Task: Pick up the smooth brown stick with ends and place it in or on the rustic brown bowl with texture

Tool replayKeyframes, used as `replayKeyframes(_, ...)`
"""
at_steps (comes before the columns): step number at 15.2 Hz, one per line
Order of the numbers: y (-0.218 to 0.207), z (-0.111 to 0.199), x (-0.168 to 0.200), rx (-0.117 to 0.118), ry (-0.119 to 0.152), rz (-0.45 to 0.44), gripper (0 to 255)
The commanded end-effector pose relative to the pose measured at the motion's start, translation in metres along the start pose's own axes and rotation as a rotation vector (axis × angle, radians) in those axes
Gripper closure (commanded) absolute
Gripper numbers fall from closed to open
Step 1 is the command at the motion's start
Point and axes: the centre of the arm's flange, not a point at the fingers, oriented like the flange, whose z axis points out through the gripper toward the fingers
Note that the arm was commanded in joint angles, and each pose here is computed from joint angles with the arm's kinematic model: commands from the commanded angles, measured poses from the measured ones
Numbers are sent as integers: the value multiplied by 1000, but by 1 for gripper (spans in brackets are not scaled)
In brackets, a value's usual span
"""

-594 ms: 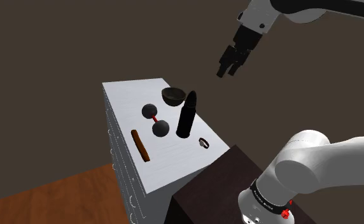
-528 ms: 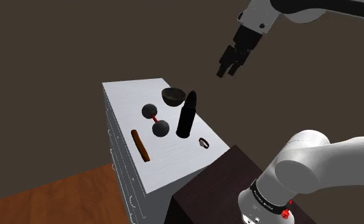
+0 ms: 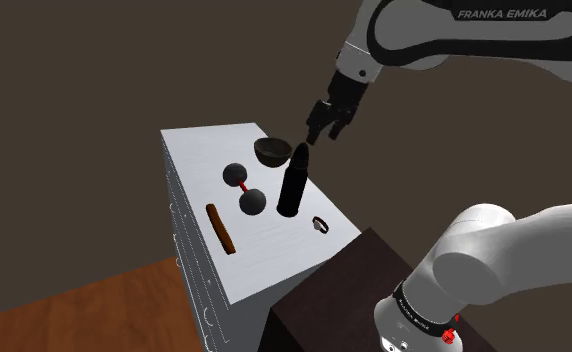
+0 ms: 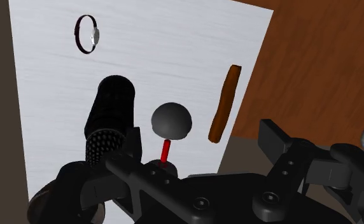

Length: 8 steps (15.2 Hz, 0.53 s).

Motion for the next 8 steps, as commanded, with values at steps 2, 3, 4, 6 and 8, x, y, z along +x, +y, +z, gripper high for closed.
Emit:
replayKeyframes(2,-17,36,12,-10,-6,20,0)
replayKeyframes(3,-22,48,17,-13,-8,26,0)
replayKeyframes(4,-27,59,22,-16,-11,32,0)
replayKeyframes(6,-37,82,32,-22,-16,45,0)
replayKeyframes(8,-47,106,41,-28,-22,58,0)
